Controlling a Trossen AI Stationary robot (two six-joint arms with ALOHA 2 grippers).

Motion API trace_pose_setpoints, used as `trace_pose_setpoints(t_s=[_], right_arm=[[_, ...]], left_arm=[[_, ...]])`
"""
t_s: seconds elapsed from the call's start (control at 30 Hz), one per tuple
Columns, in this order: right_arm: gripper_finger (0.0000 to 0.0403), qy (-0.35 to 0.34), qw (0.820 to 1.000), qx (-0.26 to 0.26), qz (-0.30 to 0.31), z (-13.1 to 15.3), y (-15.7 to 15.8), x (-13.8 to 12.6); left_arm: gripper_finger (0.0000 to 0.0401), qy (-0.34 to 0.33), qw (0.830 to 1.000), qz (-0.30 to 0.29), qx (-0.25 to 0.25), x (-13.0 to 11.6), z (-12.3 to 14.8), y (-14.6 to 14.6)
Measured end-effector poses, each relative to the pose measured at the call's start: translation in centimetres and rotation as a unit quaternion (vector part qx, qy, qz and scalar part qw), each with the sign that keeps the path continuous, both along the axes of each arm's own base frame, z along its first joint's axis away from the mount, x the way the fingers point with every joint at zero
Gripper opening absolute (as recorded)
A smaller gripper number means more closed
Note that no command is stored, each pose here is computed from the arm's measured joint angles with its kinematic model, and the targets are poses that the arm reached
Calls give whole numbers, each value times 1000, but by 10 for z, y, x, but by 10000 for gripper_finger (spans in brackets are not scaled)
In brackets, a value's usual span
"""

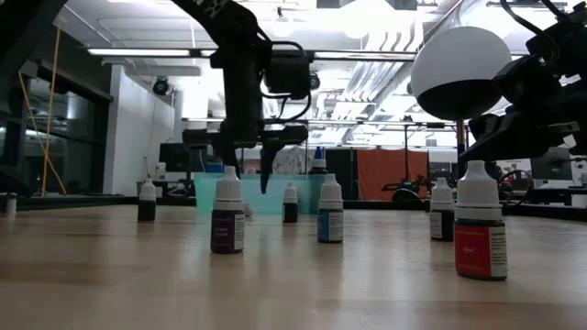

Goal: Pick & Place food coloring
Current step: Put the small black food coloring bottle into the blue transparent bin

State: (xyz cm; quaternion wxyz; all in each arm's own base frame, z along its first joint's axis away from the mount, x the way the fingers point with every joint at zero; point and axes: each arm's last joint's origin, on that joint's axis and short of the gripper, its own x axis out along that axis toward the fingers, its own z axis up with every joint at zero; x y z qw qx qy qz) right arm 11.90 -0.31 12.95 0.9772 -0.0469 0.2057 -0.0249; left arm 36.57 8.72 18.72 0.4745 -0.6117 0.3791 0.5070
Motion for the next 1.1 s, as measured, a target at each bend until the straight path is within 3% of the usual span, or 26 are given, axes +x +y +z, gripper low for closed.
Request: trace_pose_setpoints(t_s=[0.3, 1.1], right_arm=[[0, -3, 1000, 0, 0, 1, 0, 0], [0, -3, 1000, 0, 0, 1, 0, 0]], left_arm=[[160, 9, 999, 51, 5, 2, -6, 1], [160, 27, 996, 84, 12, 2, -15, 2]])
